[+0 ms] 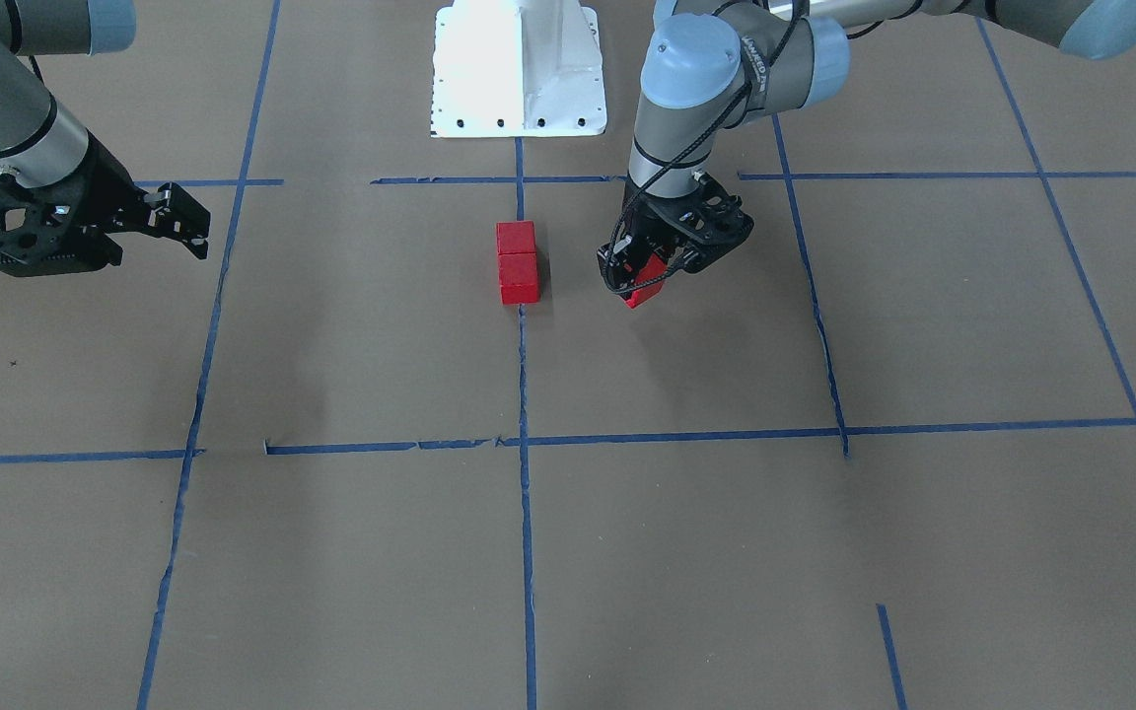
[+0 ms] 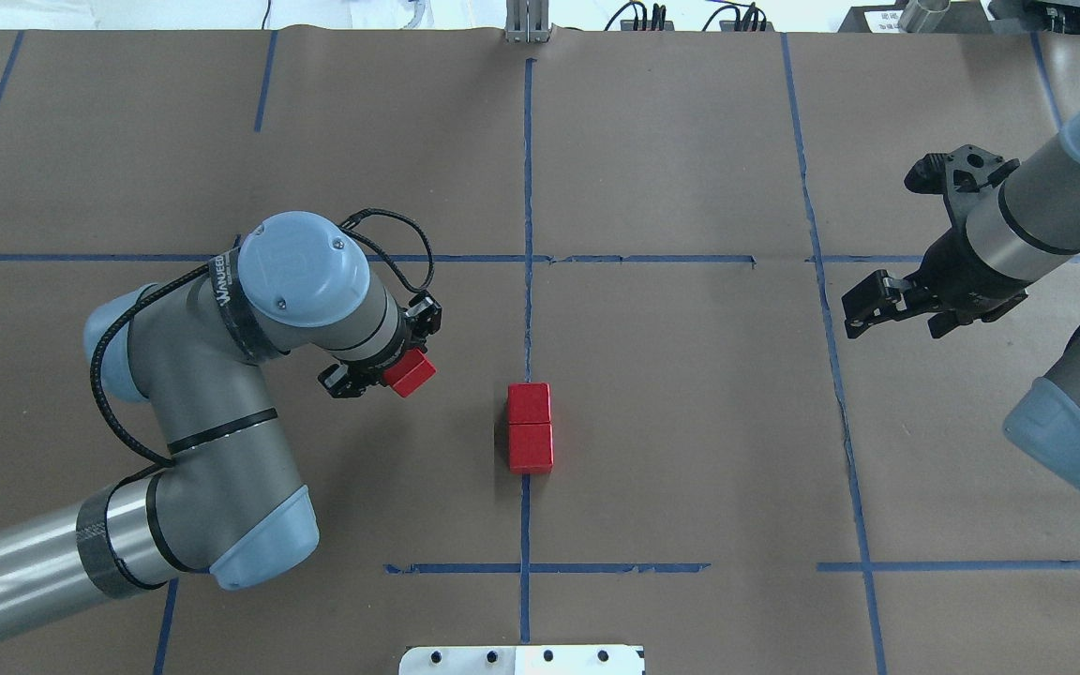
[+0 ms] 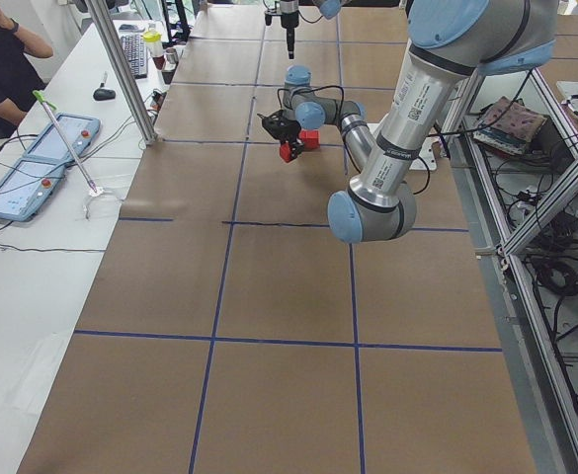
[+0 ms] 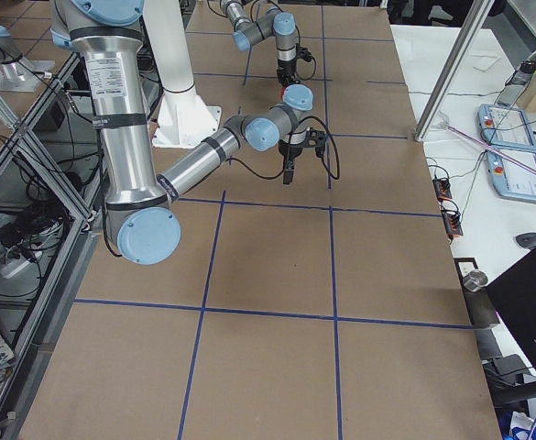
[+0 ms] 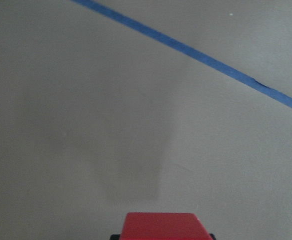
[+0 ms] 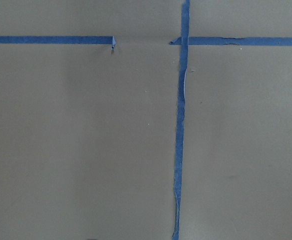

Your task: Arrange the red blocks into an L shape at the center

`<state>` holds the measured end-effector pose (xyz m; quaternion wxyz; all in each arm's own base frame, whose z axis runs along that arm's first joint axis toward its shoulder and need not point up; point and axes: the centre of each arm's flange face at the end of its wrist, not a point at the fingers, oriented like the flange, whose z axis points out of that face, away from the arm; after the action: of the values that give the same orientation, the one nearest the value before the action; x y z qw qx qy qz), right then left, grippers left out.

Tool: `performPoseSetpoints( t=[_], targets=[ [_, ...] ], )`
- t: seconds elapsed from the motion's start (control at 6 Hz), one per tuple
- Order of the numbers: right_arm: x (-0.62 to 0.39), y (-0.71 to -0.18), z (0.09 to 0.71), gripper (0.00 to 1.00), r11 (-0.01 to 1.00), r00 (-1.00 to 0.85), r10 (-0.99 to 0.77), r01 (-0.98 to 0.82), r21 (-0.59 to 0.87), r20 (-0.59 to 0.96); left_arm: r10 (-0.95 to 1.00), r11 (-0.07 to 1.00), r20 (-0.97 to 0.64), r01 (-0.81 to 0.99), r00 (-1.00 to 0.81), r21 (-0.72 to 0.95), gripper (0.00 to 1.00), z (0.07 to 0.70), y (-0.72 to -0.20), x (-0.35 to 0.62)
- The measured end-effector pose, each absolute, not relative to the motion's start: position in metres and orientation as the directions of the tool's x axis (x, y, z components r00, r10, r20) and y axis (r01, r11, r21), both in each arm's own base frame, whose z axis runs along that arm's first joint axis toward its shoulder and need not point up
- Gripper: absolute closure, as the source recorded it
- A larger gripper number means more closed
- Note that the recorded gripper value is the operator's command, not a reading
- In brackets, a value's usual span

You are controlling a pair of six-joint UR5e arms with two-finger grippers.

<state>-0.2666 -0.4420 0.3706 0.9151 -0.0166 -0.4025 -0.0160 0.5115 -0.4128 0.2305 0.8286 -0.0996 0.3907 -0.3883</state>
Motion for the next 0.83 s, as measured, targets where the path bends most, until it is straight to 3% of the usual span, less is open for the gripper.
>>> performPoseSetpoints(
  t=[0.33,0.83],
  targets=[
    [-0.267,-0.442,0.371,0.00,0.999,0.676,-0.015,0.042,-0.018,0.737,-0.857,0.488,-0.451,0.673,0.248,-0.556,1.00,0.226,-0.385,0.538],
    [-0.267,-0.442,0.371,0.00,0.999,0.675,-0.015,0.042,-0.019,0.737,-0.933,0.313,-0.334,0.756,0.133,-0.575,1.00,0.234,-0.369,0.563]
  ],
)
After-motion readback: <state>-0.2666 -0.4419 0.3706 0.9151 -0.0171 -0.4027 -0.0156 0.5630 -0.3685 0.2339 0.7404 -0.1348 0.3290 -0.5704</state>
